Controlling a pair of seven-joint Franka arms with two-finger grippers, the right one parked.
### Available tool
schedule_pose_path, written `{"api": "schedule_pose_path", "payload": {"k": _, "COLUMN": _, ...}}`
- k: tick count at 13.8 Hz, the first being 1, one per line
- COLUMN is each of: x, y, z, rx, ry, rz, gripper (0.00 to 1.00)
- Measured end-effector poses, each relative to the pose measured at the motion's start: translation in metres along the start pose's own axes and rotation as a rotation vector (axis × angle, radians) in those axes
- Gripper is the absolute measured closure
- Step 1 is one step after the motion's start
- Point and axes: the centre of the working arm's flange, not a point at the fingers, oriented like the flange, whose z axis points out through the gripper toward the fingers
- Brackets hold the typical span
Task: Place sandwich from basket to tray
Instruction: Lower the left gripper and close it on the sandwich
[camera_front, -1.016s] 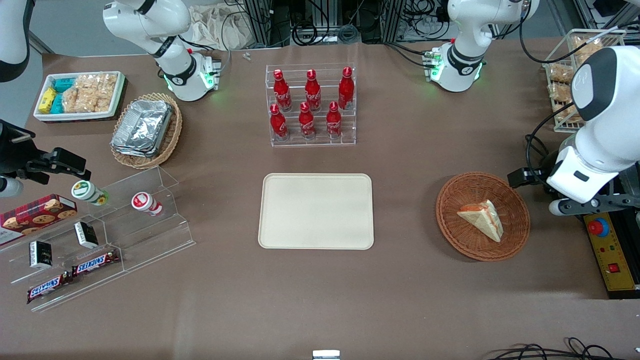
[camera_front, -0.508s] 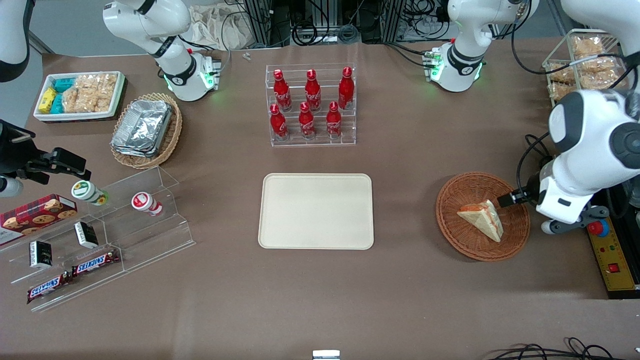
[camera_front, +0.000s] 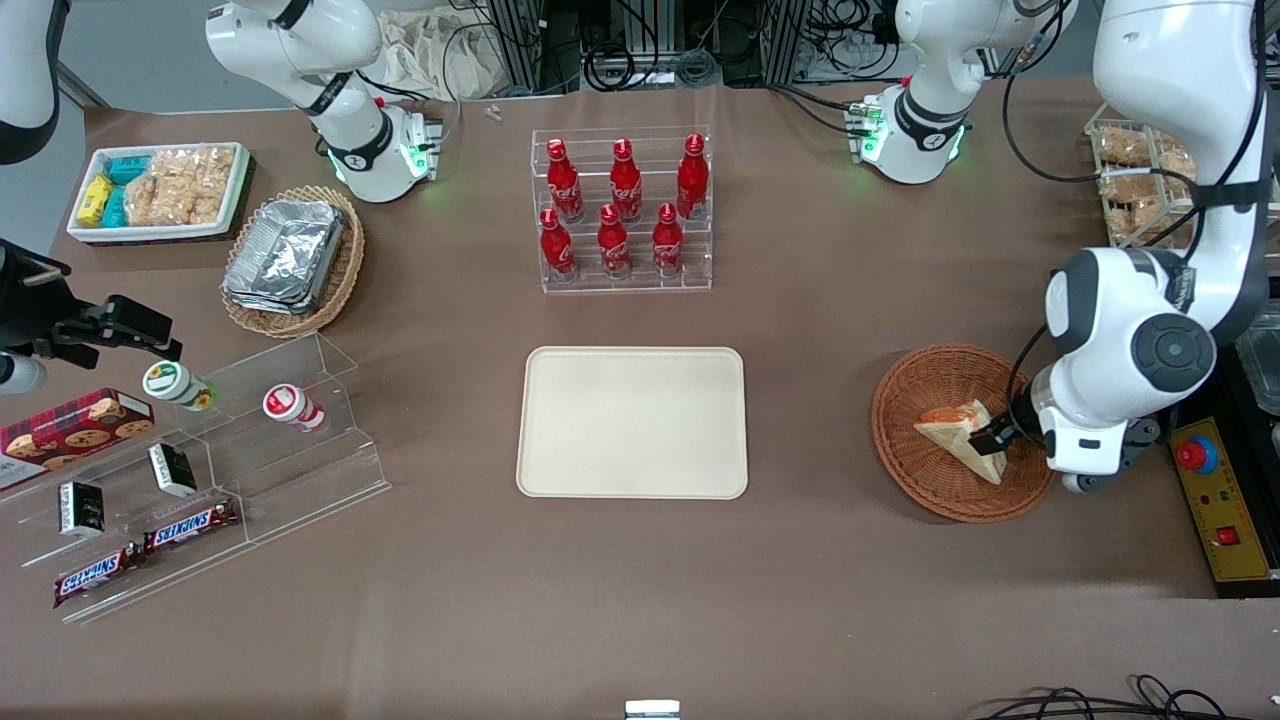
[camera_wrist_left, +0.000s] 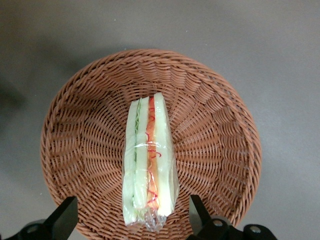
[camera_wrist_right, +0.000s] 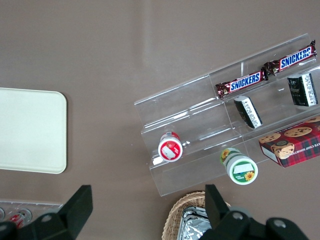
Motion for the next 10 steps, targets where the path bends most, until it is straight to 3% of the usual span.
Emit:
{"api": "schedule_pose_path", "payload": {"k": 5, "x": 0.002, "y": 0.002, "z": 0.011, "rx": 0.010, "ry": -0.011, "rz": -0.112, "gripper": 0.00}}
{"api": "schedule_pose_path", "payload": {"k": 10, "x": 0.000, "y": 0.004, "z": 0.039, "rx": 0.041, "ry": -0.043, "rz": -0.138, "gripper": 0.00}}
